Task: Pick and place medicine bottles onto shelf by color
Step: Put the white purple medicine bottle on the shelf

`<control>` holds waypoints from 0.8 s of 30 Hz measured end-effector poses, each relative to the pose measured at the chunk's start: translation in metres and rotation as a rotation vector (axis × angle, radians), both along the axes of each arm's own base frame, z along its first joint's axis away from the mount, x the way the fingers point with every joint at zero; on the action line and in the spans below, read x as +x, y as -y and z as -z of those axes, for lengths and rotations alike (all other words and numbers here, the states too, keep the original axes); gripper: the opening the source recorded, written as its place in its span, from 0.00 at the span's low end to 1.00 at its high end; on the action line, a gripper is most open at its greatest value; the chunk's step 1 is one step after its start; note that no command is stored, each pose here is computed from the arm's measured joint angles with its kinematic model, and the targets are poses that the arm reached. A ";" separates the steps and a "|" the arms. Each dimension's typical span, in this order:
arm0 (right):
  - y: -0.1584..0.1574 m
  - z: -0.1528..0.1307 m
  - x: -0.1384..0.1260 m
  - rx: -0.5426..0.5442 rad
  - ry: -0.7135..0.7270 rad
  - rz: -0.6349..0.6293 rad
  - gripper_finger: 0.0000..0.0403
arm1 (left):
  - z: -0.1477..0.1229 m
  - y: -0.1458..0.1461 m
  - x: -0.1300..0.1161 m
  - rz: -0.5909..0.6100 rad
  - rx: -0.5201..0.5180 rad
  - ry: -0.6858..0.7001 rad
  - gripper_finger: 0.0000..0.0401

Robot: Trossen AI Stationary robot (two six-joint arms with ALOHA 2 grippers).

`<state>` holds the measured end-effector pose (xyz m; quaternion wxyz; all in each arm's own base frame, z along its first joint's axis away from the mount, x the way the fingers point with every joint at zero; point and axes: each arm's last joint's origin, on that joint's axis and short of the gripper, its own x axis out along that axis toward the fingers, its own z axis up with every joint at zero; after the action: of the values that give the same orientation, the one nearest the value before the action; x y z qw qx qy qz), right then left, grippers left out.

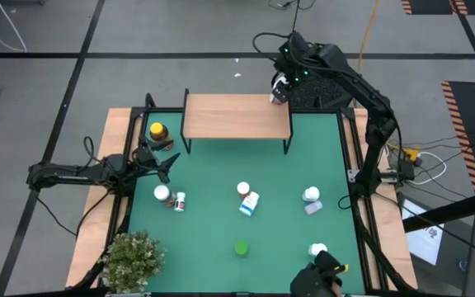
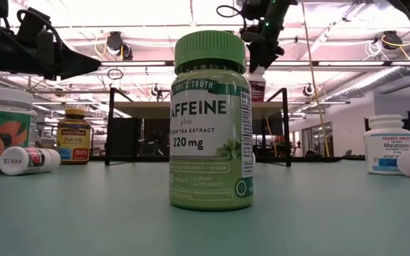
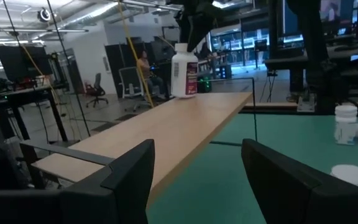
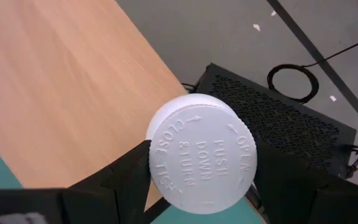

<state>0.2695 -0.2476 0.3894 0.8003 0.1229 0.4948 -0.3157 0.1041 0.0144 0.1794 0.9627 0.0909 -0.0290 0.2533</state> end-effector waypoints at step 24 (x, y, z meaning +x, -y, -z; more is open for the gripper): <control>-0.006 0.010 0.019 0.009 0.075 -0.094 0.65 | 0.000 0.000 0.000 0.002 -0.012 0.006 0.61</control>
<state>0.2880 -0.2417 0.3791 0.8315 0.1149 0.4714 -0.2704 0.1041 0.0144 0.1793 0.9633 0.0842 -0.0304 0.2531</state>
